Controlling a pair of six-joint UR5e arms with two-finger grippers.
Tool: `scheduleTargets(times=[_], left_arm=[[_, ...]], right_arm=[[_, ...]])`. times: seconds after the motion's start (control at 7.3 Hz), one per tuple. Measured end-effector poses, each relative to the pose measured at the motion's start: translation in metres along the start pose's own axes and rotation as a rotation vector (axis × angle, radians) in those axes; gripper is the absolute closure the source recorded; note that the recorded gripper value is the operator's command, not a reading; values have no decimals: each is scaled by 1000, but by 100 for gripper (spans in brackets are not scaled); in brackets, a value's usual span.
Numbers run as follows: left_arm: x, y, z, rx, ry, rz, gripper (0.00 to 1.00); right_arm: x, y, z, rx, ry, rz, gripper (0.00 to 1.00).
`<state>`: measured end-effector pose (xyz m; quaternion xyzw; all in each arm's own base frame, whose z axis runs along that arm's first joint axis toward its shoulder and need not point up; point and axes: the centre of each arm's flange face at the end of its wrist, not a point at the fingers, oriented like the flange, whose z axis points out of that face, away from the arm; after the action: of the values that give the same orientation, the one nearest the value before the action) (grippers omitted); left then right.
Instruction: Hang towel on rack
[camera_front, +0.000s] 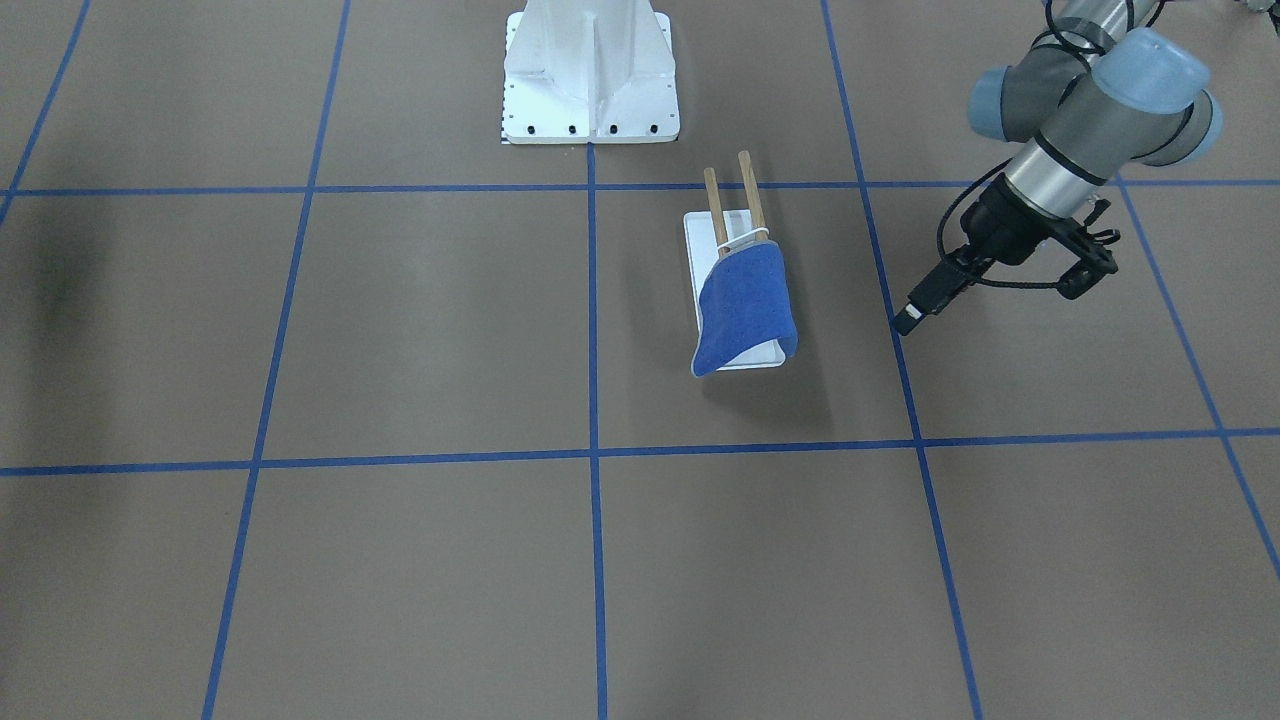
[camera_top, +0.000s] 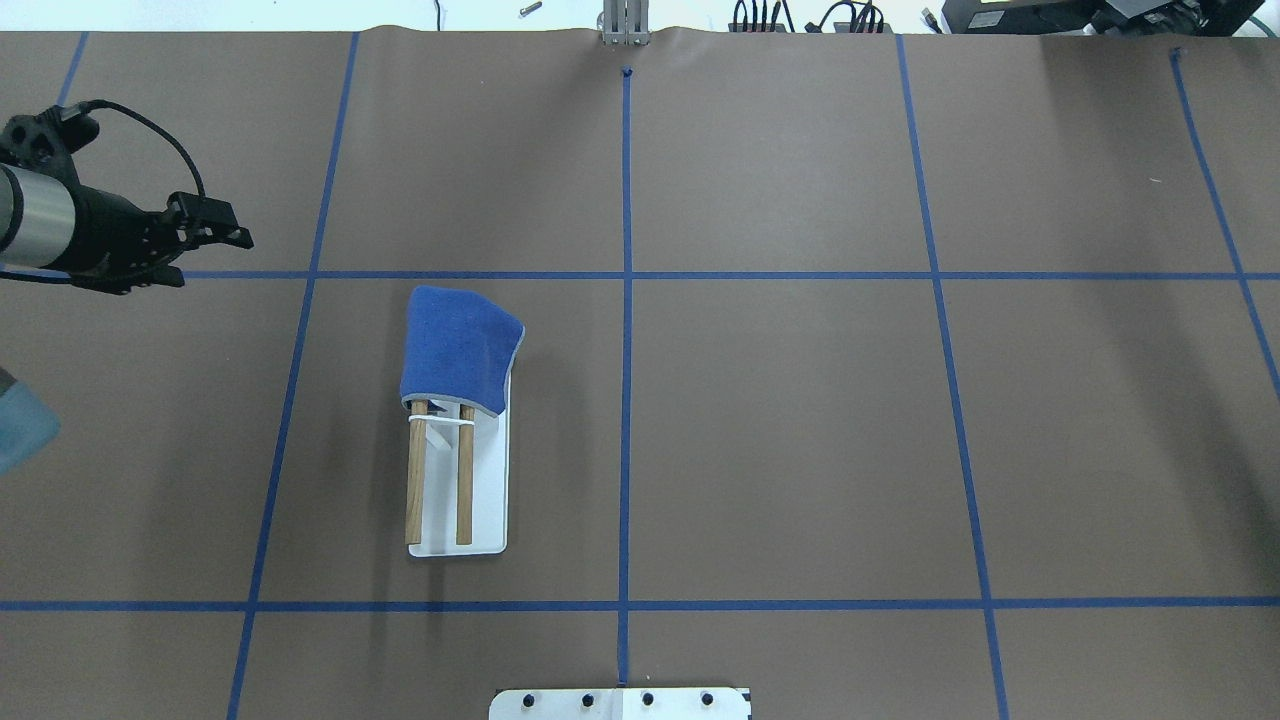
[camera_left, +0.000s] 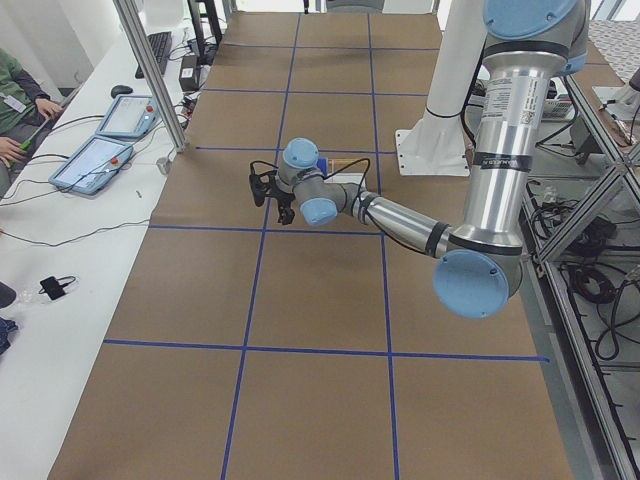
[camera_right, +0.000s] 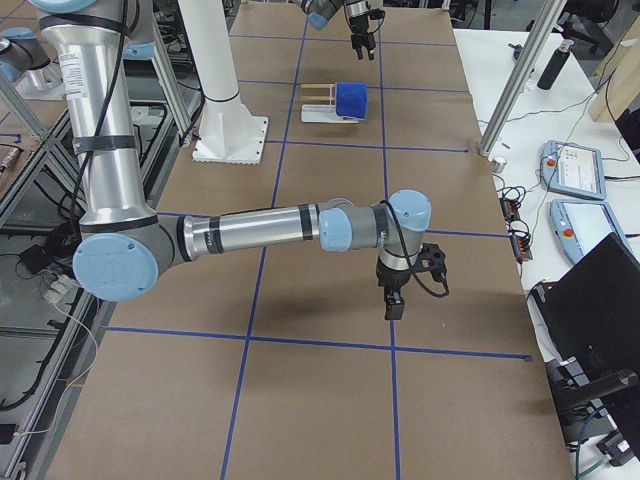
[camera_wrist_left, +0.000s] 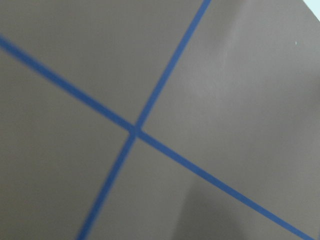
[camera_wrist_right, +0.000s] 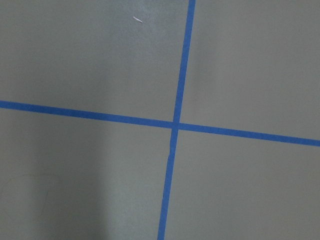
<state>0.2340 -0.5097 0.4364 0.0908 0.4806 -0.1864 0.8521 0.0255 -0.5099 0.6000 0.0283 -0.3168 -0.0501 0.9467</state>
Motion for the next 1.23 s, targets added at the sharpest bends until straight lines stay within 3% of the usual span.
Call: scheduleTargets(times=[0.14,0.41,0.68,0.96,1.23], left_arm=[[-22,-26,-12,16,-80,156,2],[-74,-70,-39,-33,-253,410,2],[-140,-93,-68,-131,-362,525,2],[-215,-84,-89,-269,-369,465,2],[-279,-69,-121,-328,-297,485,2]], right_arm=[[3,14,-2,3,6,1,0],[7,28,-2,1,21,1,0],[9,35,1,-7,14,10,0],[8,35,0,-7,8,14,0],[6,35,-1,-5,2,12,0]])
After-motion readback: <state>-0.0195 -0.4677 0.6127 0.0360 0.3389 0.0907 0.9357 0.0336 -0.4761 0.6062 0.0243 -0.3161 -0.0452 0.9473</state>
